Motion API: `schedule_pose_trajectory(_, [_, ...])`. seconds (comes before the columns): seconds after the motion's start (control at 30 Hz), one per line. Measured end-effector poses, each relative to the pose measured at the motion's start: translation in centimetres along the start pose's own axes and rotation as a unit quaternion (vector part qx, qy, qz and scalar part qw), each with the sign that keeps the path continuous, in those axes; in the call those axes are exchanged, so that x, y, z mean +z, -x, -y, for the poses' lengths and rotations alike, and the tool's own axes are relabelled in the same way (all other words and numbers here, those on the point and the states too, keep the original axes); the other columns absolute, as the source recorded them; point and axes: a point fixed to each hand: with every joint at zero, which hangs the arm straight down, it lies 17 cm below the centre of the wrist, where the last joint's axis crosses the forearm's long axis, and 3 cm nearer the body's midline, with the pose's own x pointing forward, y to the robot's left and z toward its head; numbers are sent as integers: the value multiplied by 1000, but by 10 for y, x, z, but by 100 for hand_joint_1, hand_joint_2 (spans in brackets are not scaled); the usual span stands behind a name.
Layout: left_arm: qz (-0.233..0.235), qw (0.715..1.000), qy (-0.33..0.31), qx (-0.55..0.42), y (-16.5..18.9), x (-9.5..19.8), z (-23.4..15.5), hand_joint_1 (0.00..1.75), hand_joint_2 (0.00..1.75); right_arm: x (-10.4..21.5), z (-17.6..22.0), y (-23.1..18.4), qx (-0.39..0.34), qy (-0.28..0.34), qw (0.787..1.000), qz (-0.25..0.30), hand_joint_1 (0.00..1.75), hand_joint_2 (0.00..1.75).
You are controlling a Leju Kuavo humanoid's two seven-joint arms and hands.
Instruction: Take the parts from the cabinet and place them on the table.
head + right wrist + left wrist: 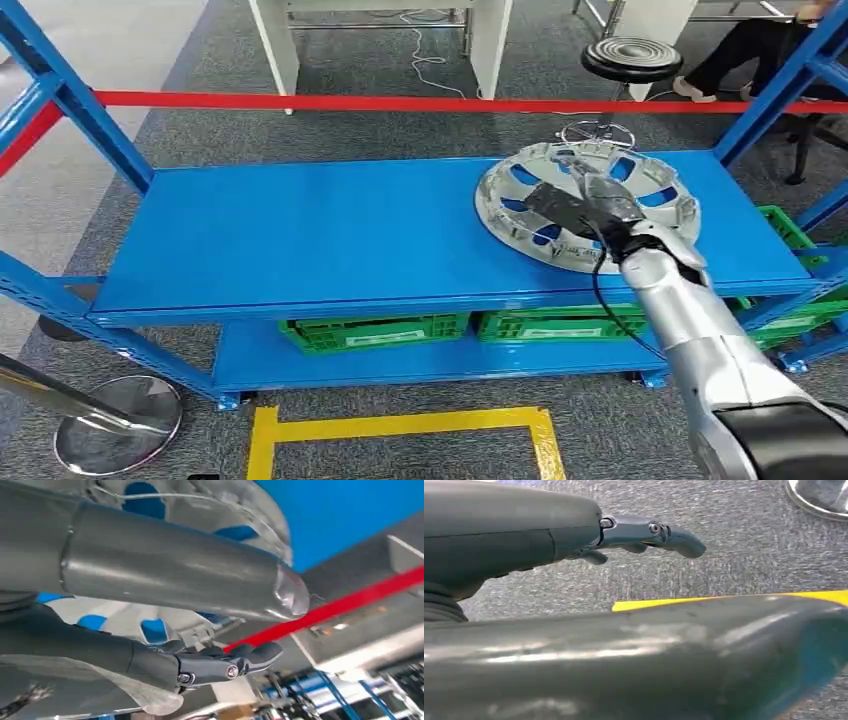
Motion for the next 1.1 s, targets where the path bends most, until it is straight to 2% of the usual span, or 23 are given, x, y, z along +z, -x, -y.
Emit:
schedule_pose_trajectory(0.2, [-2,1000,2,1,0,2,4,0,0,-5,-12,20,76,2,996,-43,0,0])
schedule_pose_trajectory(0.47, [6,1000,5,-5,-5,4,11,0,0,-5,-19,19,157,30,986,-52,0,0])
schedule_pose_trajectory(0.67, [10,1000,9,11,-7,5,13,0,0,7,-60,18,101,-24,994,-26,0,0])
schedule_pose_trajectory(1.1, [19,999,12,22,-6,6,14,0,0,31,-96,53,47,-57,995,-59,0,0])
